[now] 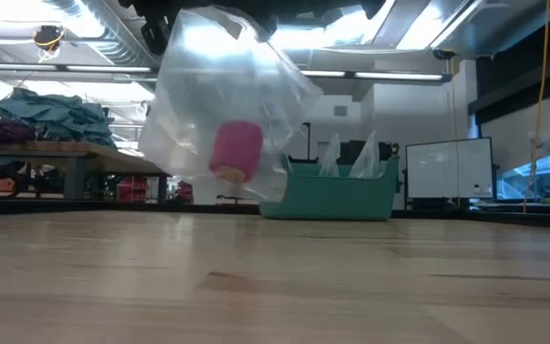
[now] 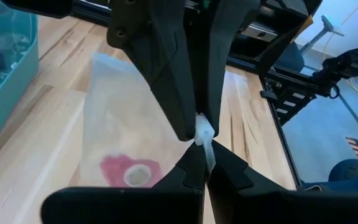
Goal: Roll bandage
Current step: Close the transparent zip bag
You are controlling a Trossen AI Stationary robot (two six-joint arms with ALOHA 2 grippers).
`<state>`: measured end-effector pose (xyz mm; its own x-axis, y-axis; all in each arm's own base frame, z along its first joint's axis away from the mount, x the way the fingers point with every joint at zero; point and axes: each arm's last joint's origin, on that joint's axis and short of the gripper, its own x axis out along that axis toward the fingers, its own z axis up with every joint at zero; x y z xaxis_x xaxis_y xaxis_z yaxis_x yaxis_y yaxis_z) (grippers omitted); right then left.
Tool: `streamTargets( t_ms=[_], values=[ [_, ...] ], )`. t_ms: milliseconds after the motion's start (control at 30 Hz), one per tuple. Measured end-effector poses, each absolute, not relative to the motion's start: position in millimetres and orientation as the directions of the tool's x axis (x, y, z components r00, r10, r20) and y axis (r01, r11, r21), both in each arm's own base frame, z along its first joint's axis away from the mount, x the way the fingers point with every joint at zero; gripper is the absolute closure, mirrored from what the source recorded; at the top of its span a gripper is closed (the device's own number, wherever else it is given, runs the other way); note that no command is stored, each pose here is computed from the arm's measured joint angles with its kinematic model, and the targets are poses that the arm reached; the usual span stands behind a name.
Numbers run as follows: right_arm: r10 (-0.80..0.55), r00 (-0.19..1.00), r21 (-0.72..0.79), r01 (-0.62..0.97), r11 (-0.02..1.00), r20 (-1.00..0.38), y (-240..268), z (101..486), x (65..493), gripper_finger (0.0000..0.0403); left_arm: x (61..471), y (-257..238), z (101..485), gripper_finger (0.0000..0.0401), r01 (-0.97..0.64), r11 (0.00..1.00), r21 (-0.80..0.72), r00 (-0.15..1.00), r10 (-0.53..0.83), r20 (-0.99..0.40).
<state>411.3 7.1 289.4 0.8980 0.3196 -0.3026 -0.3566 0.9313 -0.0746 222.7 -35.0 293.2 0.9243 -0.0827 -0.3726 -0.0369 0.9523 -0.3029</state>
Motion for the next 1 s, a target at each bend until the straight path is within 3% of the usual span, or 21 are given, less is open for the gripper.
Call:
streamTargets(
  t_ms=[167,1000],
  values=[
    [0.34,0.89,-0.067,-0.376,0.924,-0.303,7.7,289.2,411.1,0.0388,222.6,-35.1,293.1,0.0401,-0.034,0.953,-0.303,0.924,-0.086,-0.373],
    [0.309,0.873,-0.05,-0.352,0.935,-0.378,6.4,281.9,408.4,0.0386,215.3,-33.6,296.8,0.0401,-0.045,0.951,-0.306,0.924,-0.077,-0.374]
  ],
)
